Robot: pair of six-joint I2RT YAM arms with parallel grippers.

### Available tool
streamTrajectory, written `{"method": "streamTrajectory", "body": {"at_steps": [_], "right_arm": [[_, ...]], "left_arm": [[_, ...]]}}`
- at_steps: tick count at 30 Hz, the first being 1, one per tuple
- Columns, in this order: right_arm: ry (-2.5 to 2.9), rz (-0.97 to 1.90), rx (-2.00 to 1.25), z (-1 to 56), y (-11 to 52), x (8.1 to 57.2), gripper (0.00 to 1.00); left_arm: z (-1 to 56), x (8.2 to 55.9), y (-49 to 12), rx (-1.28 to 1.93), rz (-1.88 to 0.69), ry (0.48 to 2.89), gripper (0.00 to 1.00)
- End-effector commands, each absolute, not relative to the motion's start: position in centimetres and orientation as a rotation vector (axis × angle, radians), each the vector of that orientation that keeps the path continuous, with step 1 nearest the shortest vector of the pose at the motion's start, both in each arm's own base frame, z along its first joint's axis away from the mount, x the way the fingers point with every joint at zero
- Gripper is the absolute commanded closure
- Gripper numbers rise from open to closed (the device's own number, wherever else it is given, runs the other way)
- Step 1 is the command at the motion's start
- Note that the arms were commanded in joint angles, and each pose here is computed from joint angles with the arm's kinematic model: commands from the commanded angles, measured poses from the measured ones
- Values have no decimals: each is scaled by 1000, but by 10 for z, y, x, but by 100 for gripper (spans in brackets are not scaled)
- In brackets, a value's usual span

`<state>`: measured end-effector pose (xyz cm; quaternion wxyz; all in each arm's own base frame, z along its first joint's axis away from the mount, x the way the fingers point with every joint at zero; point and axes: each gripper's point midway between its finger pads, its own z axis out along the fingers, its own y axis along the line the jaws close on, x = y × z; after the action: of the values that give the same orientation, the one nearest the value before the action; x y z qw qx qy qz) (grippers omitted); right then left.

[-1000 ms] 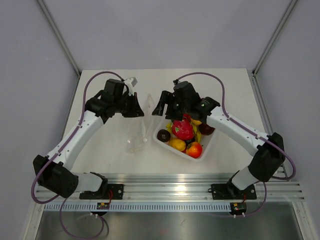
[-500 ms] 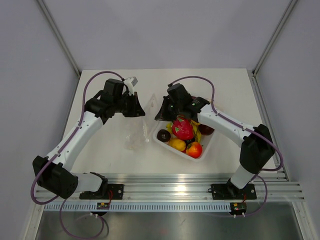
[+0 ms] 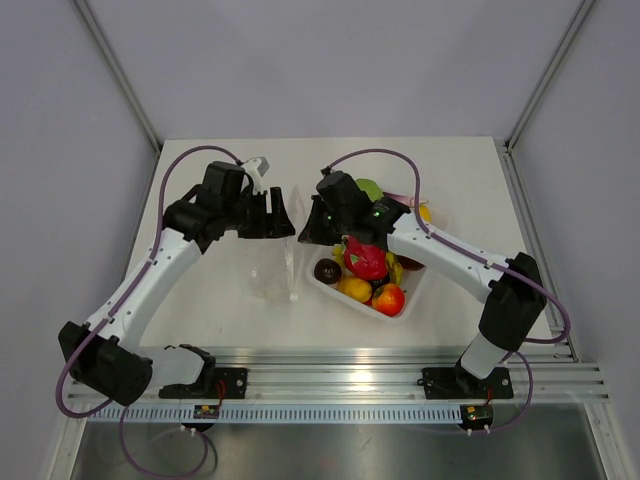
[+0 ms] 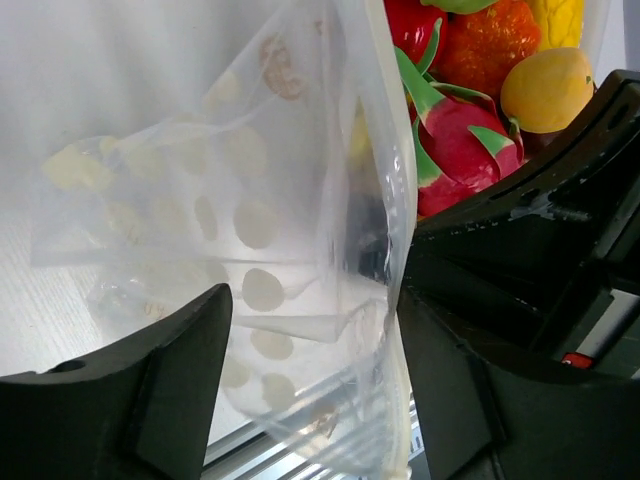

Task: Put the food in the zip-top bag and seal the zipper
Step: Open the zipper of the food storage bag.

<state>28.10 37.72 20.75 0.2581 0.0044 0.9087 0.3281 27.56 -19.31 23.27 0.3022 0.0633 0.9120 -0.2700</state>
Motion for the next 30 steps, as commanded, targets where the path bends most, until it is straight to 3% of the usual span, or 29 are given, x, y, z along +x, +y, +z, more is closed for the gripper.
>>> {"method": "streamTrajectory", "body": {"at_steps": [1, 9, 13, 16, 17, 19, 23, 30], "right_arm": [[2404, 869, 71, 233, 374, 288, 100], [2388, 882, 59, 245, 379, 288, 100], [2384, 862, 74, 242, 376, 289, 100], [2395, 840, 85, 236, 374, 289, 100], [2396, 833, 87, 235, 373, 290, 100], [2402, 769, 95, 227, 365, 293, 100], [2450, 602, 119, 198, 337, 304, 100], [2466, 531, 101, 179, 328, 313, 100]], "left_arm": [[255, 271, -191, 163, -697, 2362, 29], [232, 266, -193, 159, -637, 2450, 35], [220, 269, -195, 109, -631, 2484, 49], [214, 270, -195, 95, -615, 2506, 68], [211, 271, -194, 101, -602, 2513, 87], [211, 272, -185, 112, -530, 2526, 100], [213, 276, -158, 79, -454, 2546, 100], [235, 279, -144, 51, -595, 2504, 100]]}}
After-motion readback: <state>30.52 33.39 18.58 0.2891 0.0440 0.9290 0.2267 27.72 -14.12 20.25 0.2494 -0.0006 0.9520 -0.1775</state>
